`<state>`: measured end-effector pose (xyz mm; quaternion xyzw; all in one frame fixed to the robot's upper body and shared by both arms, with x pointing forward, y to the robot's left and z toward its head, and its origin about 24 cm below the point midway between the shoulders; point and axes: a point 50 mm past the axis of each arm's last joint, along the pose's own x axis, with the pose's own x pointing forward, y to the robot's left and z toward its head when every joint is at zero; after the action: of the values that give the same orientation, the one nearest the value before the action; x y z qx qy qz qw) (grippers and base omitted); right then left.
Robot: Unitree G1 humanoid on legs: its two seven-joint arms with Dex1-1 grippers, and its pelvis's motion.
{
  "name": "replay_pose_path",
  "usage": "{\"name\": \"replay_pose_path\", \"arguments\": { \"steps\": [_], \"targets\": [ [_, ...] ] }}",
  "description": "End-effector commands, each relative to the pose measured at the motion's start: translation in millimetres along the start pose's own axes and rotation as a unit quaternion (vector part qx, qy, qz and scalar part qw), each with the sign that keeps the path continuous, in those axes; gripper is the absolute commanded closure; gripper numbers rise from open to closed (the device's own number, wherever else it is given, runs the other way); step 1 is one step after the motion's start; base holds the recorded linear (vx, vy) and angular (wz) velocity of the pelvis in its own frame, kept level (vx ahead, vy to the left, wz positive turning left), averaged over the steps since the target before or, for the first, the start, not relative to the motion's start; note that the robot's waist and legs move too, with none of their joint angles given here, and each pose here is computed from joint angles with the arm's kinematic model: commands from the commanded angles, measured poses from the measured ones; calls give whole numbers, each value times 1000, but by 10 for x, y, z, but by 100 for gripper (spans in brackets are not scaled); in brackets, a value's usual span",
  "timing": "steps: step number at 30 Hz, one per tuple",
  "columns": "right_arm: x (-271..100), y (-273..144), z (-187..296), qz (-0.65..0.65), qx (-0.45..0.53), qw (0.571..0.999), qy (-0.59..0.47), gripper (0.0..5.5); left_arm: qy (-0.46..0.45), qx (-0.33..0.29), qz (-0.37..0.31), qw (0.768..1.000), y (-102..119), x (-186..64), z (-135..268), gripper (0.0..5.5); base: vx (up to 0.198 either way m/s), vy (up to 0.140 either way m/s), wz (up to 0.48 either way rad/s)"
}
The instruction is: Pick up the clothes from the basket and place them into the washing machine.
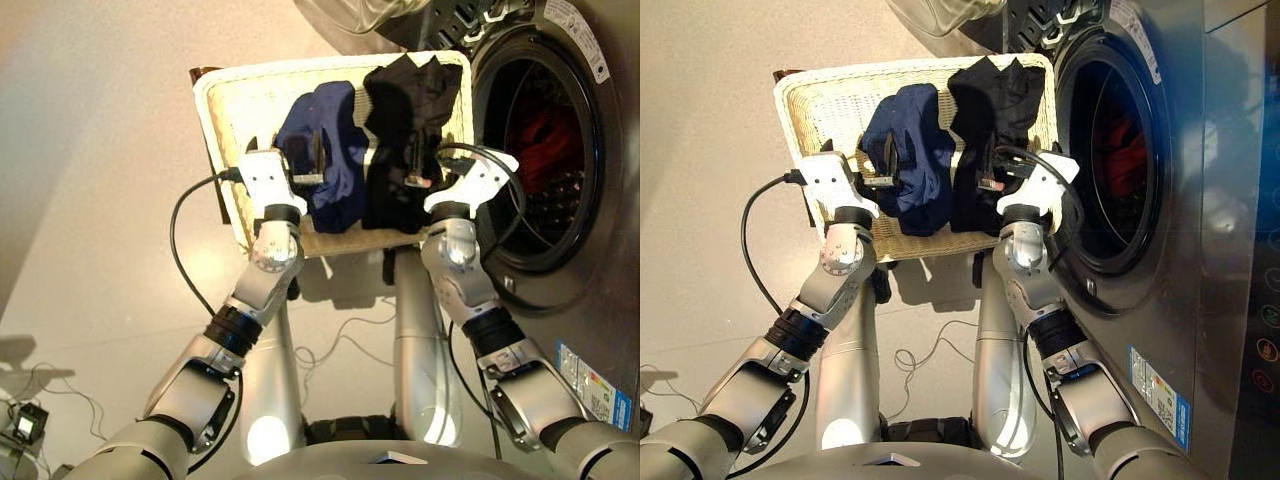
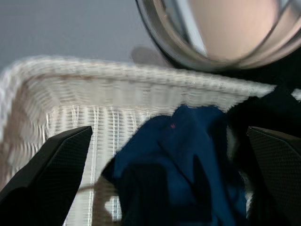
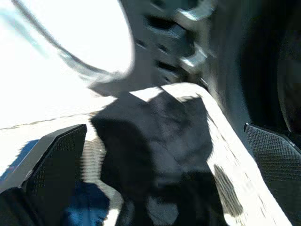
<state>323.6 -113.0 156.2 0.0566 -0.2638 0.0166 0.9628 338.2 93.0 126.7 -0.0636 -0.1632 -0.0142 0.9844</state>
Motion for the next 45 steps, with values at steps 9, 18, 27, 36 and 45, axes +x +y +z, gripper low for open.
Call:
{"name": "replay_pose_path", "arguments": {
  "steps": [9, 18, 27, 36, 45],
  "targets": [
    [-46, 819, 688, 217, 39, 965, -140, 0, 46, -24, -12, 999, -68, 380, 21, 0, 0, 0, 0],
    [-115, 1168, 869, 293, 90, 939, -157, 0, 82, -25, 5, 996, -92, 562, 6, 0, 0, 0, 0],
    [-149, 1265, 1058, 315, 131, 922, -182, 0, 134, -23, 48, 990, -5, 642, -100, 0, 0, 0, 0],
    [-158, 1325, 1204, 327, 157, 910, -200, 0, 160, -5, 79, 984, 90, 690, -132, 0, 0, 0, 0],
    [-162, 1319, 1253, 333, 162, 906, -206, 0, 174, 25, 92, 980, 141, 703, -147, 550, 0, 0, 0]
  ]
}}
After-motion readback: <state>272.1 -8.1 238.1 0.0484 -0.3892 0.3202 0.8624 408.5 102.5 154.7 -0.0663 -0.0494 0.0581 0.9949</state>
